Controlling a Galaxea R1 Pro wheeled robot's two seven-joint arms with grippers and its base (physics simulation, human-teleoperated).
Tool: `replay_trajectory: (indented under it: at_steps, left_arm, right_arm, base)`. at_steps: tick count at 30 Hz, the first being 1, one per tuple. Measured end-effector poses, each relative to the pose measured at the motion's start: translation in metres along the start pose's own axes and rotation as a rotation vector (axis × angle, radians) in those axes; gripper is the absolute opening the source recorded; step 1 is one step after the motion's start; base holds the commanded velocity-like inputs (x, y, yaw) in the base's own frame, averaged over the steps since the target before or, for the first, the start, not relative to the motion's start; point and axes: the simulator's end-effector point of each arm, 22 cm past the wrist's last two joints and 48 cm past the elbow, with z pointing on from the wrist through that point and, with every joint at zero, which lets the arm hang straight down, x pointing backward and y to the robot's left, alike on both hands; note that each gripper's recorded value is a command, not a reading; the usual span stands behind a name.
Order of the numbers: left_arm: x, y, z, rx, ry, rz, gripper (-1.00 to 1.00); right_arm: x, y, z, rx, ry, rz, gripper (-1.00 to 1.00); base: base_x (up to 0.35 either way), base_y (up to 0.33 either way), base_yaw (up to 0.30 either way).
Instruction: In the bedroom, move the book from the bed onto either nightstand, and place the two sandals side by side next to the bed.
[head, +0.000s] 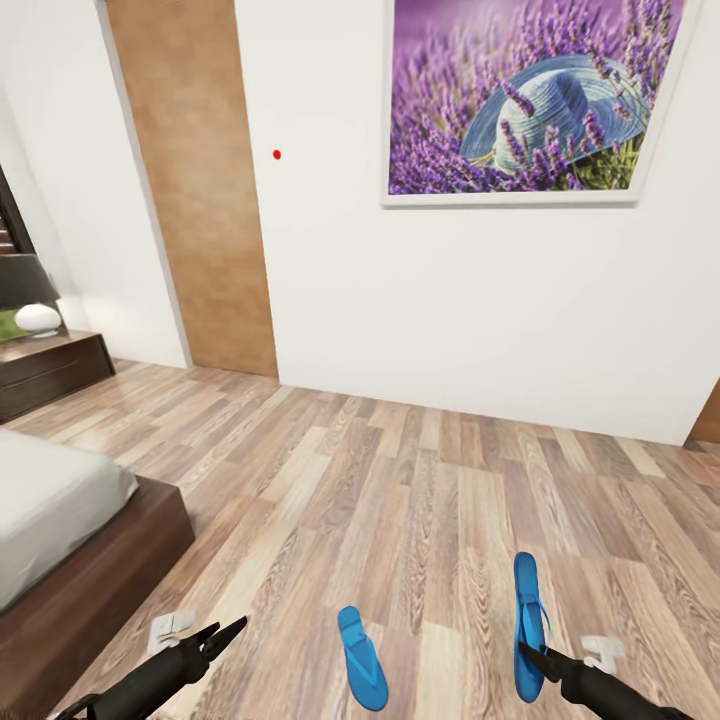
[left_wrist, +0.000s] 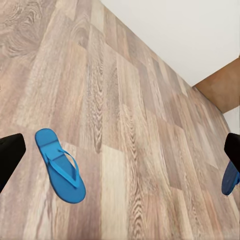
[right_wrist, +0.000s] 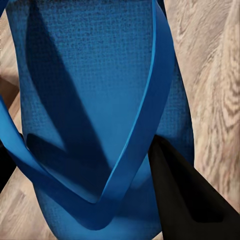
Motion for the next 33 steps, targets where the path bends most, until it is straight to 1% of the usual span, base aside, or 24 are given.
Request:
replay_trajectory:
  at_steps: [8,18,21,23,25,26,28,30,33]
  left_arm:
    - [0.000,0.000,0.000,0.000,0.000,0.000,1.00]
    - [0.000,0.000,0.001,-0.003,0.000,0.001,1.00]
    - [-0.002,0.004,0.003,-0.035,-0.006,0.003,1.00]
    - [-0.005,0.004,0.009,-0.063,-0.016,0.007,1.00]
    - [-0.030,-0.005,0.028,-0.118,-0.054,0.048,1.00]
    - [-0.037,-0.008,0.033,-0.132,-0.062,0.062,1.00]
    - [-0.058,-0.024,0.054,-0.172,-0.082,0.108,1.00]
    - [-0.071,-0.041,0.077,-0.207,-0.071,0.132,1.00]
    - [-0.096,-0.063,0.107,-0.257,-0.057,0.148,1.00]
  right_arm:
    - [0.000,0.000,0.000,-0.001,0.000,0.001,-1.00]
    - [0.001,0.001,0.001,-0.002,0.001,0.000,-1.00]
    - [0.001,0.001,0.001,-0.002,0.001,0.001,-1.00]
    - [0.001,0.001,0.001,-0.002,0.001,0.001,-1.00]
    - [0.001,0.001,0.001,-0.002,0.002,0.001,-1.00]
    - [0.001,0.001,0.001,-0.002,0.002,0.001,-1.00]
    - [0.001,0.001,0.001,-0.002,0.001,0.000,-1.00]
    - [0.001,0.001,0.001,-0.002,0.001,0.000,-1.00]
    - [0.001,0.001,0.001,-0.002,0.001,-0.001,-1.00]
  base:
    - [0.000,-0.162,0.238]
    - [0.000,-0.236,0.007]
    - [0.000,-0.055,0.000]
    - [0.000,-0.020,0.000]
    - [0.000,-0.008,0.000]
    - [0.000,-0.004,0.000]
    - [0.000,-0.002,0.000]
    - [0.000,-0.001,0.000]
    - [0.000,0.000,0.000]
